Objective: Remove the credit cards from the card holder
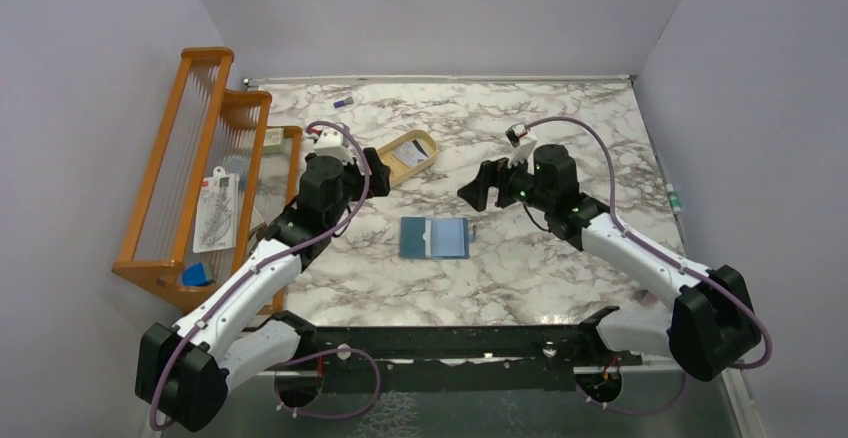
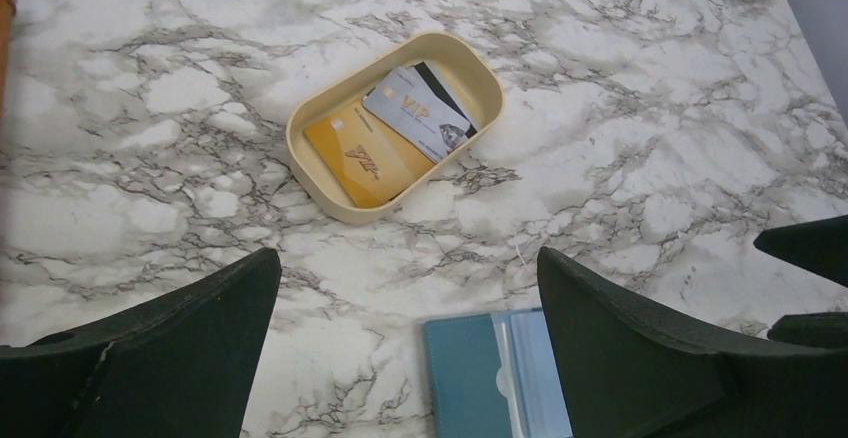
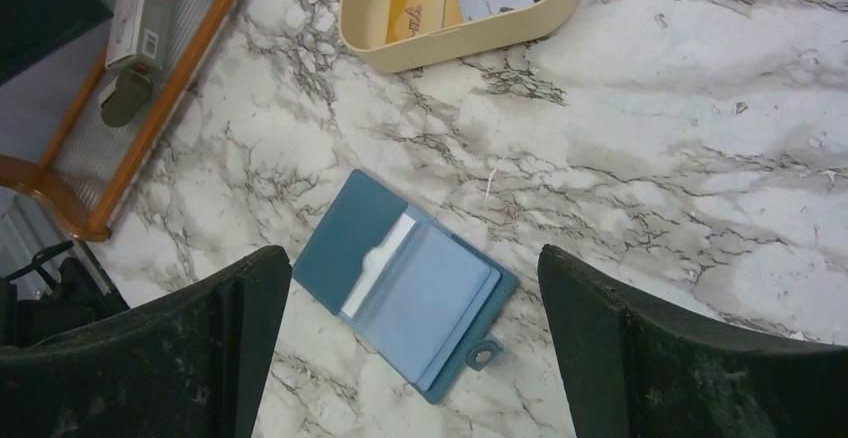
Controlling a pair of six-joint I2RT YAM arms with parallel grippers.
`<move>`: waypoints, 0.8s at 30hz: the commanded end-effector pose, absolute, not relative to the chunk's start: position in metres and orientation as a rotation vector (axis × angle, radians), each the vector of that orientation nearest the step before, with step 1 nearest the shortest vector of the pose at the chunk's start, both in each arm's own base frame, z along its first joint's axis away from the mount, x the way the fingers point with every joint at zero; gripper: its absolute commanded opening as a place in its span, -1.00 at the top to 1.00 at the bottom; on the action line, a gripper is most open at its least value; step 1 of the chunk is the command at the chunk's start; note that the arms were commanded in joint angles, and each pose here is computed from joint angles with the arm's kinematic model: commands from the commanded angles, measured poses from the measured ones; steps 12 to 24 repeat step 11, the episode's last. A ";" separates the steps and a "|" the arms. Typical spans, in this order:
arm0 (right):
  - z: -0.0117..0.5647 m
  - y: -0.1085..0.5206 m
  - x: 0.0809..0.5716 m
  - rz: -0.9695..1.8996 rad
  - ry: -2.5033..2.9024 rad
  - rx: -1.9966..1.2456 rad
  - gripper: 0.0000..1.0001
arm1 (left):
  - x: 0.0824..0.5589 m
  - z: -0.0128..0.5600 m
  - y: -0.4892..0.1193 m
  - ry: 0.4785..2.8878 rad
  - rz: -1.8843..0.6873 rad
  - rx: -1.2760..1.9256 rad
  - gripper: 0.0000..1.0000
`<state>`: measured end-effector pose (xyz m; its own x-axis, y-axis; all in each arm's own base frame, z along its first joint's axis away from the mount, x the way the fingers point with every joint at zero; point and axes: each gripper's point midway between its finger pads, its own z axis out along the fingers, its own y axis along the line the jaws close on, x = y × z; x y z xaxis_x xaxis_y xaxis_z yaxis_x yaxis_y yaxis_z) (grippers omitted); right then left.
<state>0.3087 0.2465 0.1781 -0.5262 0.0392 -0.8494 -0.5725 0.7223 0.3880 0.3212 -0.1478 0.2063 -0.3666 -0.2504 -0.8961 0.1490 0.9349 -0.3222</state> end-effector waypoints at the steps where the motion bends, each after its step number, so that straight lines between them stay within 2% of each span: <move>1: 0.203 0.236 0.305 0.791 1.899 -0.361 -1.00 | 0.326 0.231 -0.137 1.865 -0.356 -0.050 -0.98; 24: 0.200 0.223 0.315 0.706 1.912 -0.287 -1.00 | 0.327 0.243 -0.135 1.815 -0.370 -0.046 -0.98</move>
